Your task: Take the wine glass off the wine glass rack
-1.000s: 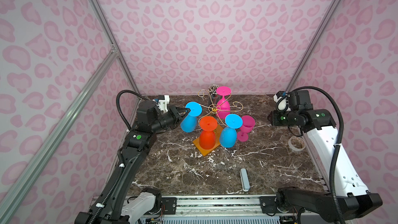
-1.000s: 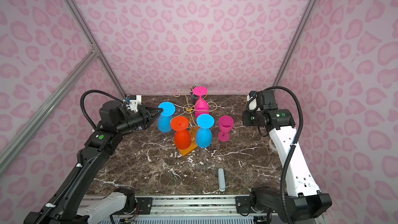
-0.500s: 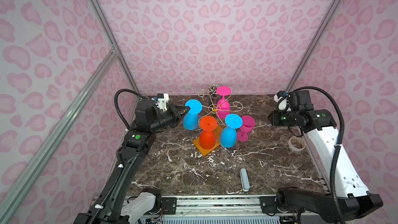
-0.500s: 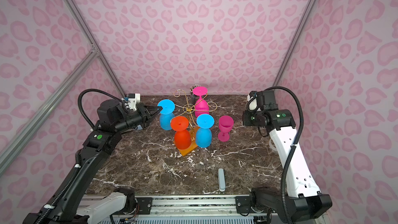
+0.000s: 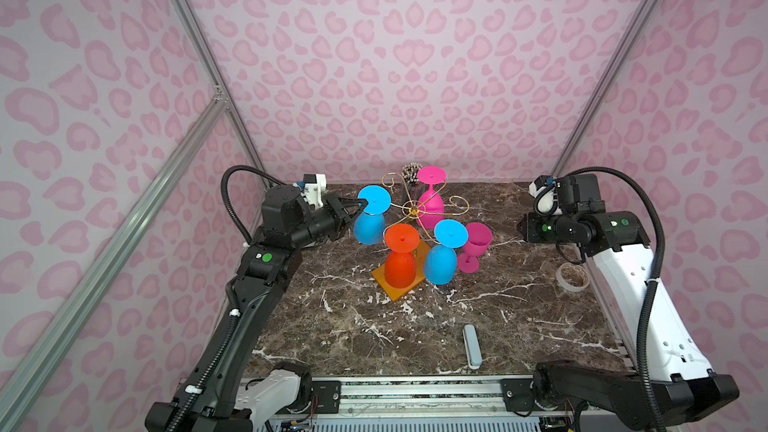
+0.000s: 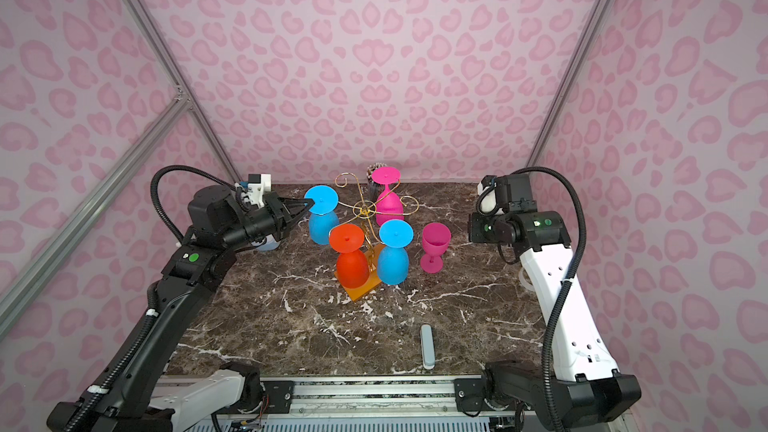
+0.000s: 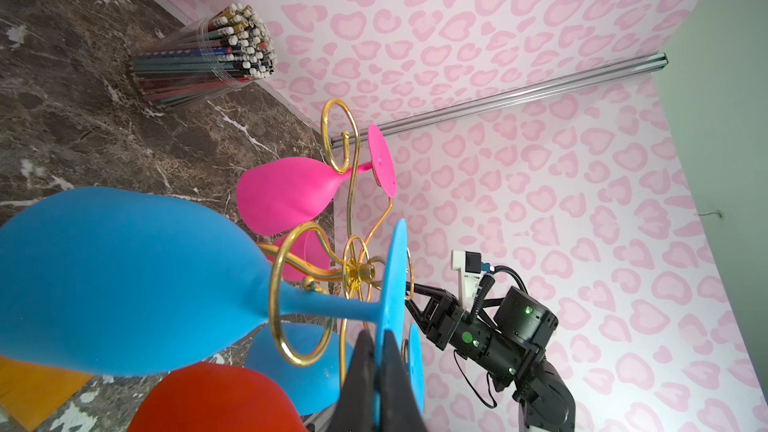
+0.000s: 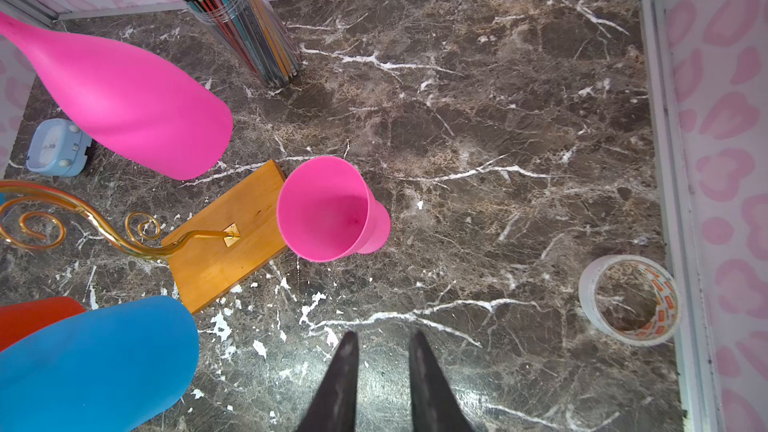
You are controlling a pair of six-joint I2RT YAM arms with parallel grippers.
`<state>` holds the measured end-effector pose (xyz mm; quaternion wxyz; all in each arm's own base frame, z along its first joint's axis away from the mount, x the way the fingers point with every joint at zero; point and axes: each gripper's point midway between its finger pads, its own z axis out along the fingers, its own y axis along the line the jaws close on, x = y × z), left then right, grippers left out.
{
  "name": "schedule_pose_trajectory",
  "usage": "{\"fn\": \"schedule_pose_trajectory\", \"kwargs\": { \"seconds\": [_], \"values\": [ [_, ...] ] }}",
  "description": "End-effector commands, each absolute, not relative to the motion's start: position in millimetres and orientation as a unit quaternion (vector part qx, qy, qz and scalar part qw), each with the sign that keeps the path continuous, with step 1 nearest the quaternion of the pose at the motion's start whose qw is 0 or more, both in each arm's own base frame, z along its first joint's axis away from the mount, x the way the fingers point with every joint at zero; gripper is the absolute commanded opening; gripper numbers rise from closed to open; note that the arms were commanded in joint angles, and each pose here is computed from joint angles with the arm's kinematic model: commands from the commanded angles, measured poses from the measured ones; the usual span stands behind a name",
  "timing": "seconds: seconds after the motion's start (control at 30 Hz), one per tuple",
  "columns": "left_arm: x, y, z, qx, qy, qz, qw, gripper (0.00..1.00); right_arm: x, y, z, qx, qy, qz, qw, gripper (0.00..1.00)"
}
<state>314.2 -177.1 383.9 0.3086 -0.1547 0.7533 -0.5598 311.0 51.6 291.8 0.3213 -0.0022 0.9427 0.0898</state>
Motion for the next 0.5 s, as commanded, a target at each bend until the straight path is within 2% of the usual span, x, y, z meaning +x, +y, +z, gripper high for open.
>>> {"fn": "schedule_pose_trajectory", "kwargs": {
  "seconds": [0.0,0.47],
  "values": [
    [317.5,-172.9,392.4,-0.149,0.747,-0.554,0.336,0.03,312.2,51.7,291.5,-0.001,0.943,0.09,0.321,0.24],
    [327.1,-167.3,391.8,-0.157,0.746,-0.544,0.35,0.04,311.5,51.1,291.5,0.0,0.943,0.089,0.32,0.24]
  ]
}}
